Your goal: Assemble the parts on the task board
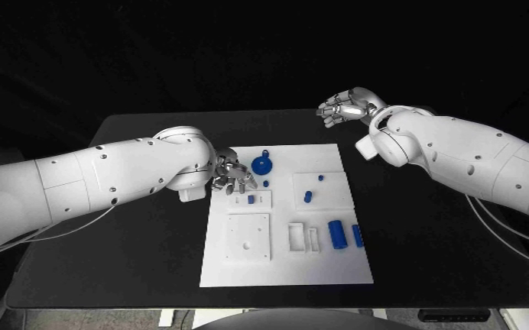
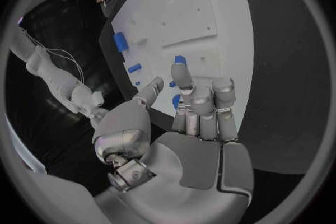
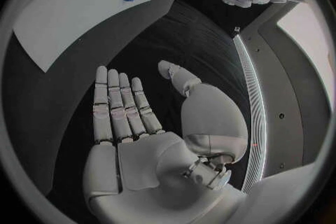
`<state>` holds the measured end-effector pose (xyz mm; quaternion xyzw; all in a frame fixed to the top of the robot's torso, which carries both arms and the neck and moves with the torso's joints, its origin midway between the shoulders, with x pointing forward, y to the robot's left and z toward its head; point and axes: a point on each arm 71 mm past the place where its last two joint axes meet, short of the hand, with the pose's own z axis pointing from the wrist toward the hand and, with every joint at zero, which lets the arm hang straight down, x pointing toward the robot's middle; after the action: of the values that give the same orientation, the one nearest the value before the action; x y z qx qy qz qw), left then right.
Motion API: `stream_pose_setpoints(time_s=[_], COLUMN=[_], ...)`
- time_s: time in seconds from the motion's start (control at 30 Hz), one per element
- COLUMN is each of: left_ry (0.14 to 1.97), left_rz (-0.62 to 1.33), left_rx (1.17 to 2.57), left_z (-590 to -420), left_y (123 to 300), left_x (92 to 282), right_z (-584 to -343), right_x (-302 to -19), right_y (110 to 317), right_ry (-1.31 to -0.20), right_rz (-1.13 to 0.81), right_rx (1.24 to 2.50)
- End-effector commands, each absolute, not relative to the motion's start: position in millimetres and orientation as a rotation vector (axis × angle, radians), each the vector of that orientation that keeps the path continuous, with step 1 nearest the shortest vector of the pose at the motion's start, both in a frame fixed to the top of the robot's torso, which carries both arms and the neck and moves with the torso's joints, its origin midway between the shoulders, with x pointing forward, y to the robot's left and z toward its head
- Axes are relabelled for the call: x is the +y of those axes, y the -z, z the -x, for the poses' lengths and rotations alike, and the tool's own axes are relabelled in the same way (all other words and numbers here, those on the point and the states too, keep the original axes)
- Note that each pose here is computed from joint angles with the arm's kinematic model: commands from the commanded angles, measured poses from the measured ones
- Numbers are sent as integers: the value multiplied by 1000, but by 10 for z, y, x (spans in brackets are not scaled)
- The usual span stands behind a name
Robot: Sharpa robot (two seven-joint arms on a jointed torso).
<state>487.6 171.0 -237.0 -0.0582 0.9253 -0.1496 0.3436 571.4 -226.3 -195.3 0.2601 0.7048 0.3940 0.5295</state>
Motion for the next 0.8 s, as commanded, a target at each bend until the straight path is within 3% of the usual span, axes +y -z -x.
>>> stream_pose_setpoints(time_s=[0.03, 0.43, 0.8], left_ry=[438, 421, 399], left_rz=[225, 151, 117], left_rx=[2267, 2278, 2295], left_z=[-4812, -4465, -4452], left_y=[2358, 2577, 2644], left_x=[1708, 1729, 1695], right_z=[-5707, -5700, -5697], right_x=[-2254, -2306, -2315], right_y=[1950, 1949, 1953], right_ry=[-946, -939, -937], right_rz=[-605, -610, -611], right_rx=[1684, 1681, 1682])
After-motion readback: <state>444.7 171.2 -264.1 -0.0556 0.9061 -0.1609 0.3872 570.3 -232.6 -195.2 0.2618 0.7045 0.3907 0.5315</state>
